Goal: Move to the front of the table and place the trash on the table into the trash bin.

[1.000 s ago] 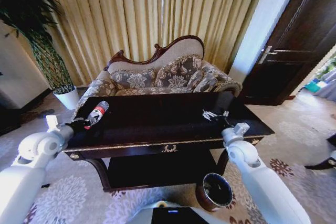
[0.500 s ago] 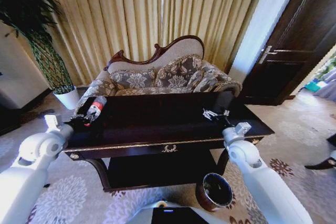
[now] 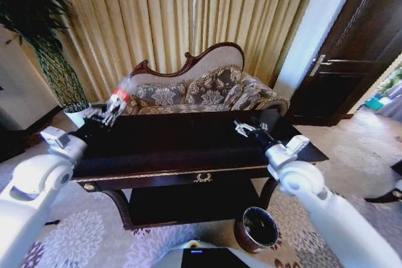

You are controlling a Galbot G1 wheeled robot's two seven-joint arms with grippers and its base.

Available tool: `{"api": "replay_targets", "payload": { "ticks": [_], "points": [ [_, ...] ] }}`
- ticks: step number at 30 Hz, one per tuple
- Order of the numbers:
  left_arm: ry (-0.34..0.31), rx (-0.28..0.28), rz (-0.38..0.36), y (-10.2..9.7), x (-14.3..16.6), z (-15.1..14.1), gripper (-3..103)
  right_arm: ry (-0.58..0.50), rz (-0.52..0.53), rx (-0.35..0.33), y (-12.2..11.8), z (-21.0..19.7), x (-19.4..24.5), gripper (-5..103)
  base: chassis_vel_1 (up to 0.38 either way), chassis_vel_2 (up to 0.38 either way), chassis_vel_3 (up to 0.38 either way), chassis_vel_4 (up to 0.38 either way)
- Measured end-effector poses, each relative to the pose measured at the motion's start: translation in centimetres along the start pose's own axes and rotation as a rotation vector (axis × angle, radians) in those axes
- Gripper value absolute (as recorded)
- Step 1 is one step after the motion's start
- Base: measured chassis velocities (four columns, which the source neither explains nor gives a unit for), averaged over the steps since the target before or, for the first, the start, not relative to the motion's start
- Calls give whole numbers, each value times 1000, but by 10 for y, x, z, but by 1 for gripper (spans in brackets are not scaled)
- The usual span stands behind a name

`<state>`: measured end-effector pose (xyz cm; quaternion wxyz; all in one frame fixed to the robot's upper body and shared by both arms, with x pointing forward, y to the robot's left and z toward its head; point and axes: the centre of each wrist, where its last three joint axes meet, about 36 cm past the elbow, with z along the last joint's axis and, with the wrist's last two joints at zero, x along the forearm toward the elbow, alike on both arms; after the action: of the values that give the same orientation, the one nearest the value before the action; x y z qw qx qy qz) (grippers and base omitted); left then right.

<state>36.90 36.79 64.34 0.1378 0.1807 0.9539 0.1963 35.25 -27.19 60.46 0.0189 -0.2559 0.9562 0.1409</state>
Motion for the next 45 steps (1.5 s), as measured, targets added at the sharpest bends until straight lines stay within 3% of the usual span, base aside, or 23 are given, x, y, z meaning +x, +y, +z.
{"api": "replay_targets", "payload": {
  "ticks": [3,7,10,11,14,17,21,28,36,45],
  "points": [
    [-79,-73,73,0,-3,-35,27,-10,-121,-16,9,-26,-1,100,0,0,0,0],
    [-139,-123,120,3,-8,-54,27,-26,-175,-47,13,-43,-5,100,0,0,0,0],
    [-145,-132,110,15,-15,-57,27,-26,-173,-48,8,-47,-12,100,0,0,0,0],
    [-132,-130,86,26,-20,-51,27,-22,-156,-44,0,-48,-17,100,0,0,0,0],
    [-123,-125,71,32,-22,-45,27,-17,-143,-41,-6,-48,-21,100,0,0,0,0],
    [-83,-104,7,56,-26,-5,27,8,-84,-29,-41,-45,-39,100,0,0,0,0],
    [-57,-61,-12,60,-29,25,27,26,-58,-20,-62,-38,-48,100,0,0,0,0],
    [-61,-15,-14,55,-45,56,27,38,-38,-8,-79,-22,-70,100,0,0,0,0],
    [-96,-4,21,48,-69,52,27,38,-73,-12,-81,-18,-126,100,0,0,0,0],
    [-126,10,68,40,-97,45,27,41,-148,-38,-59,-11,-172,100,0,0,0,0]
  ]
}}
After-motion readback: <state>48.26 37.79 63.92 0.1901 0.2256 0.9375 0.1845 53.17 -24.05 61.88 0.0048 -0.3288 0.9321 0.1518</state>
